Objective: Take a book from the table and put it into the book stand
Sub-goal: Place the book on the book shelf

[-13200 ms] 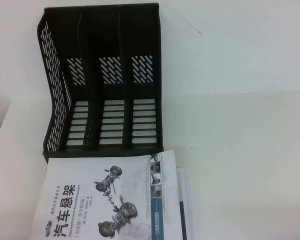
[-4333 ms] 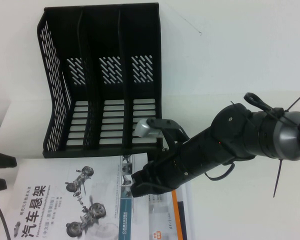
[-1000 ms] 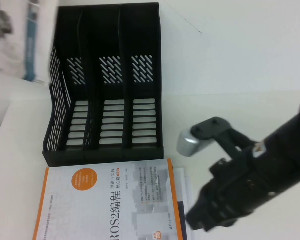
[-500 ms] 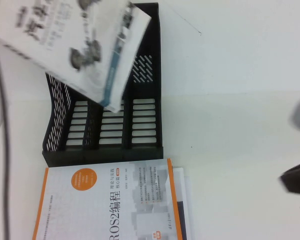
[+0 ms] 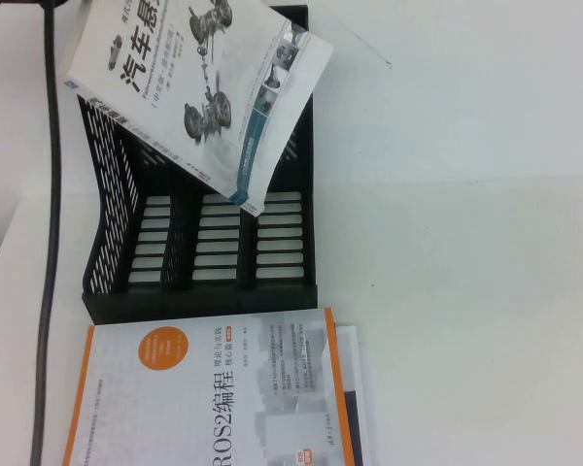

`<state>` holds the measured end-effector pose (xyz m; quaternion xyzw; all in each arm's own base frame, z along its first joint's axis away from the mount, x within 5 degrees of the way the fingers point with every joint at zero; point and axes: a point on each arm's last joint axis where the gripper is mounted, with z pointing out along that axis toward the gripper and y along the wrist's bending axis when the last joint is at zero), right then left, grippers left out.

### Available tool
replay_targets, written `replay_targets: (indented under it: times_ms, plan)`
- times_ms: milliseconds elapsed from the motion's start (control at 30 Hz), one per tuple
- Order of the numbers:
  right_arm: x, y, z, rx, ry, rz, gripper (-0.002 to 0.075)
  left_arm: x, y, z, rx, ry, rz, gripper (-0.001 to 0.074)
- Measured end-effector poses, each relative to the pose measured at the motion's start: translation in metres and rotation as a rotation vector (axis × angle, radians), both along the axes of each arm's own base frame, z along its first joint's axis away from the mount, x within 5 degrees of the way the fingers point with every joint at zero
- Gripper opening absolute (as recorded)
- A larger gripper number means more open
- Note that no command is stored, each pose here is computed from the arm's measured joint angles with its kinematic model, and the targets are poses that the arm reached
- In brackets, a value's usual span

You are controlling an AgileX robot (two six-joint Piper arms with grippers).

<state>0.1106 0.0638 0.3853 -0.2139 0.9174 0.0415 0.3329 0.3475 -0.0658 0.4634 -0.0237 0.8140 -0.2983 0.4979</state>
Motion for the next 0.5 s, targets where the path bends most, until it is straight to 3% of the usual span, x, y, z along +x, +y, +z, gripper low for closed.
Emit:
replay_targets:
  times_ms: [500]
  plan:
    - [-0.013,-0.019,-0.004,0.001,-0.047,-0.097,0.0004,-0.008,0.005,0.008,-0.003,-0.004,0.064,0.0118]
